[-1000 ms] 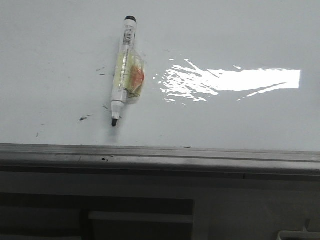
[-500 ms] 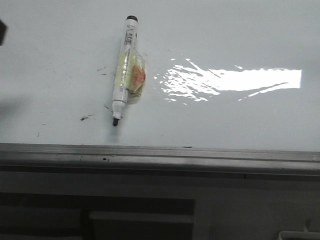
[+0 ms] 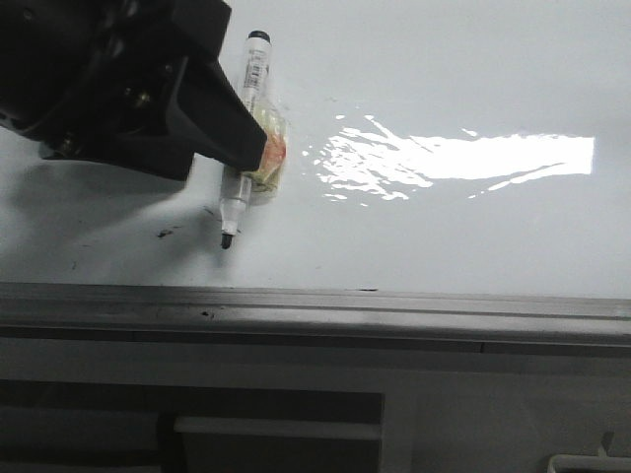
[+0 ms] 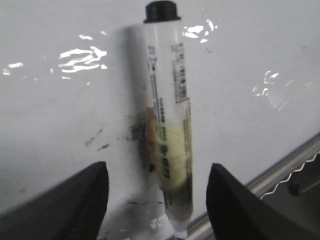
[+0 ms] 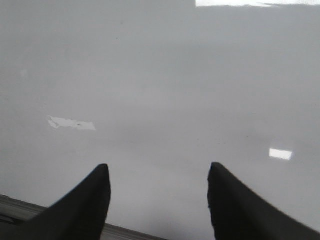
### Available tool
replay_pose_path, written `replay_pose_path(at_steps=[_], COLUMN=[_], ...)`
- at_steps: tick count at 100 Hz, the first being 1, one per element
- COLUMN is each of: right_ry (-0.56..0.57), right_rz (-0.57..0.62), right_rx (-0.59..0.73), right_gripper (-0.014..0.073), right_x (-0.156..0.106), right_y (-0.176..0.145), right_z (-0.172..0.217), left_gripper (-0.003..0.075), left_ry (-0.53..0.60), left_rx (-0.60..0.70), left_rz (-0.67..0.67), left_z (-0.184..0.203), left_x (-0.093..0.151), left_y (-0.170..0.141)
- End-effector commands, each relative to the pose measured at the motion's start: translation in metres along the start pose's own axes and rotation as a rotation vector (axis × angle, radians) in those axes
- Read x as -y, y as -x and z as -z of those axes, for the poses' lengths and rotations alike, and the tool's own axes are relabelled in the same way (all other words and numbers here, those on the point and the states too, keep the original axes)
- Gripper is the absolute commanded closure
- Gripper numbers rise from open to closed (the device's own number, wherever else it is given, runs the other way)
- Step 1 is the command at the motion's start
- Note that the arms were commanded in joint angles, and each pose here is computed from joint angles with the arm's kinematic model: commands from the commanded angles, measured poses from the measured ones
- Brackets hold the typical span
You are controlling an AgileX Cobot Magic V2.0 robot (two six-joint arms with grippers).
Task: Write number 5 on whiteboard
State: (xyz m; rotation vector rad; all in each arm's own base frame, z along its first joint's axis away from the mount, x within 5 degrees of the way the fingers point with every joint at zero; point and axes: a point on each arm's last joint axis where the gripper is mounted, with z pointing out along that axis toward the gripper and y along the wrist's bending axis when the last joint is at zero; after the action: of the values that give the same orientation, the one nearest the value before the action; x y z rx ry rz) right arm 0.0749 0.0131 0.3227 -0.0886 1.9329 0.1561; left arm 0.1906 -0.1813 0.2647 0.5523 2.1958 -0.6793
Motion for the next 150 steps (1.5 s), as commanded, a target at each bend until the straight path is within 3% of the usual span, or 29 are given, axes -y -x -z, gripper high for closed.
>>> replay_pose_path(at_steps=[1, 23, 35, 47, 62, 81, 91, 113, 150], right_ry=[-0.003, -0.005, 0.017, 0.123, 0.346, 0.643, 0.755, 0.897, 0.873], right_rz=[0.011, 0.009, -0.021, 0.028, 0.171, 0.317, 0.363, 0.472, 0.492], right_rx=[0.102, 0.142, 0.121, 0.091, 0.047, -0.015, -0.008, -0.021, -0.018], right_gripper=[0.0209, 0.0209, 0.0209, 0.0209, 0.0209, 0.0209, 0.0209, 0.0207, 0.0207], right_x=[0.000, 0.000, -0.002, -0.011, -0.033, -0.061, -0.074, -0.099, -0.136], right_y=[0.017, 0.021, 0.021, 0.023, 0.032, 0.040, 0.046, 0.047, 0.036], right_z=[0.002, 0.001, -0.003, -0.007, -0.010, -0.025, -0.035, -0.051, -0.085], left_gripper=[0.0335, 0.0365, 0.0523, 0.0743, 0.0740, 0.0740, 0.0740, 0.0740, 0.0740], left_ry=[0.005, 0.021, 0.014, 0.000, -0.052, -0.152, -0.183, -0.189, -0.191], left_rx=[0.105, 0.049, 0.012, -0.014, -0.053, -0.035, -0.010, 0.009, 0.011], left_rz=[0.019, 0.036, 0.037, 0.032, -0.197, -0.779, -0.962, -1.032, -1.053], left_z=[0.001, -0.015, -0.018, -0.015, -0.003, 0.024, 0.032, 0.035, 0.035], left_x=[0.003, -0.001, -0.001, 0.001, 0.012, 0.036, 0.044, 0.046, 0.046], left_y=[0.017, 0.009, 0.006, 0.004, 0.009, 0.013, 0.011, 0.012, 0.011])
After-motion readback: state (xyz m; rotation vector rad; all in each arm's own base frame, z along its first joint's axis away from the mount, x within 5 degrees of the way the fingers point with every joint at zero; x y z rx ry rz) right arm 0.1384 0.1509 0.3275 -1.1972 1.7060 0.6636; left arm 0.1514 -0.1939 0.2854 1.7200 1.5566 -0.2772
